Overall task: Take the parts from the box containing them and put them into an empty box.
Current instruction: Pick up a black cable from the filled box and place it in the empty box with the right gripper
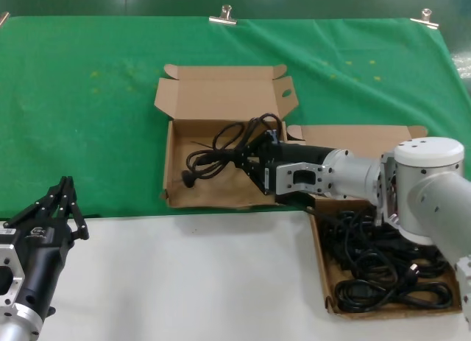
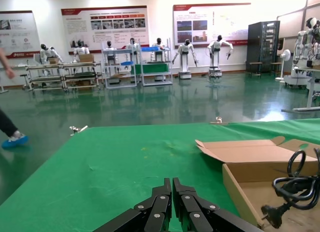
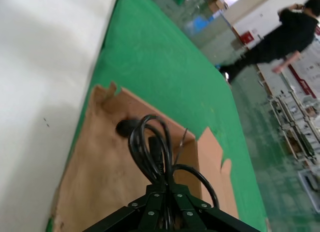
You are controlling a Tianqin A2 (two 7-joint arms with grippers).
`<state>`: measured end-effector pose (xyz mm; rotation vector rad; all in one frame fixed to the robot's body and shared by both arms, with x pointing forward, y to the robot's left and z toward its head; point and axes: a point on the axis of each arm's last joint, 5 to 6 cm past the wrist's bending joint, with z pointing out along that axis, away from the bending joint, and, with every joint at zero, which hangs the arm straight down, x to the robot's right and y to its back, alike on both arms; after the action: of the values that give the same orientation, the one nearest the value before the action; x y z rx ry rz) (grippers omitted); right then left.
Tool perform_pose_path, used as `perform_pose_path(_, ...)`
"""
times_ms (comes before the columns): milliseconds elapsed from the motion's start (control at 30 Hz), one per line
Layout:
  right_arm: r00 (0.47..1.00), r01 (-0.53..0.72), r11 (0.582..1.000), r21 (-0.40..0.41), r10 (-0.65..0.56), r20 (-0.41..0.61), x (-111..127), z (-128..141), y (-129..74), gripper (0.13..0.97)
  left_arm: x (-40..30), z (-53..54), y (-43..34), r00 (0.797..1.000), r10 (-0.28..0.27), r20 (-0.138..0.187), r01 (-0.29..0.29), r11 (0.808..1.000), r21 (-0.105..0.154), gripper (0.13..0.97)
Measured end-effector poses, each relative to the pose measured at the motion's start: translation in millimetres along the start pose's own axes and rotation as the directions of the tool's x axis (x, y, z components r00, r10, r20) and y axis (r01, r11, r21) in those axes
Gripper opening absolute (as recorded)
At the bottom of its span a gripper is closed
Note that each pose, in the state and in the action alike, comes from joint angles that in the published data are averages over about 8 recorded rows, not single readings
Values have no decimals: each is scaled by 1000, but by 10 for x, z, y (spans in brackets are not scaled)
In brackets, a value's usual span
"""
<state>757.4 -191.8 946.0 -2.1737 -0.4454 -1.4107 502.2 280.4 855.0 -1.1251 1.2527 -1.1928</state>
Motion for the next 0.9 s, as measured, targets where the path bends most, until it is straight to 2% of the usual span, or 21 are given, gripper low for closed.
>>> perform_pose_path(433,1000,16,999,-48,-16,-14,-152,38,4,182,0,0,0,1000,0,0,0,1000,0,168)
perform_pose_path(733,999,20,999,-44,-21,-25,-141,27,16,275,0,0,0,1000,0,0,0,1000,0,168)
perform_pose_path(900,999,32,999,-30,-33,-39,-82,-6,43,374,0,0,0,1000,0,0,0,1000,0,168)
